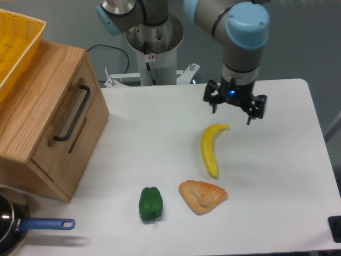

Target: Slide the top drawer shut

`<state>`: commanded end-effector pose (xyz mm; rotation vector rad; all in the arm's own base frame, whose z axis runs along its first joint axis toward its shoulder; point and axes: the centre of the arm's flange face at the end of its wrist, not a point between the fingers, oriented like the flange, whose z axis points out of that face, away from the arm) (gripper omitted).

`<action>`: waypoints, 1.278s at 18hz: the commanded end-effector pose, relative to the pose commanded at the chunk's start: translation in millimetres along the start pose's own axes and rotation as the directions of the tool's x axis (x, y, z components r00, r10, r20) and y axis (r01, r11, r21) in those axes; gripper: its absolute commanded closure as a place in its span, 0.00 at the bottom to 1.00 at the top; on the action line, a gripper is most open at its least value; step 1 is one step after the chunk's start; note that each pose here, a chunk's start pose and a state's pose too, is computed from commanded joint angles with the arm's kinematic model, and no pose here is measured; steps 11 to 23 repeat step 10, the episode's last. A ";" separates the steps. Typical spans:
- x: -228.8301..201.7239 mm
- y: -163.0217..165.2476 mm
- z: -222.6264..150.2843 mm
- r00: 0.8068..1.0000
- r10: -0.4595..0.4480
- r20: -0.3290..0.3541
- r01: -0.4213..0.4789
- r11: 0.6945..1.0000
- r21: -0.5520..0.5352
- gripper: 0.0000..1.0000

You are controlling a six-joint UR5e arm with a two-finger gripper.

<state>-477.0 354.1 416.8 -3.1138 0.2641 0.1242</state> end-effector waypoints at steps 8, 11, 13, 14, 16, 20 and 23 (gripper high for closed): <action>-22.4 29.2 18.8 0.997 0.068 -0.027 -0.068 0.998 -0.002 0.00; -24.9 30.7 18.5 0.996 0.090 -0.026 -0.089 0.996 0.006 0.00; -24.9 30.7 18.5 0.996 0.090 -0.026 -0.089 0.996 0.006 0.00; -24.9 30.7 18.5 0.996 0.090 -0.026 -0.089 0.996 0.006 0.00; -24.9 30.7 18.5 0.996 0.090 -0.026 -0.089 0.996 0.006 0.00; -24.9 30.7 18.5 0.996 0.090 -0.026 -0.089 0.996 0.006 0.00; -24.9 30.7 18.5 0.996 0.090 -0.026 -0.089 0.996 0.006 0.00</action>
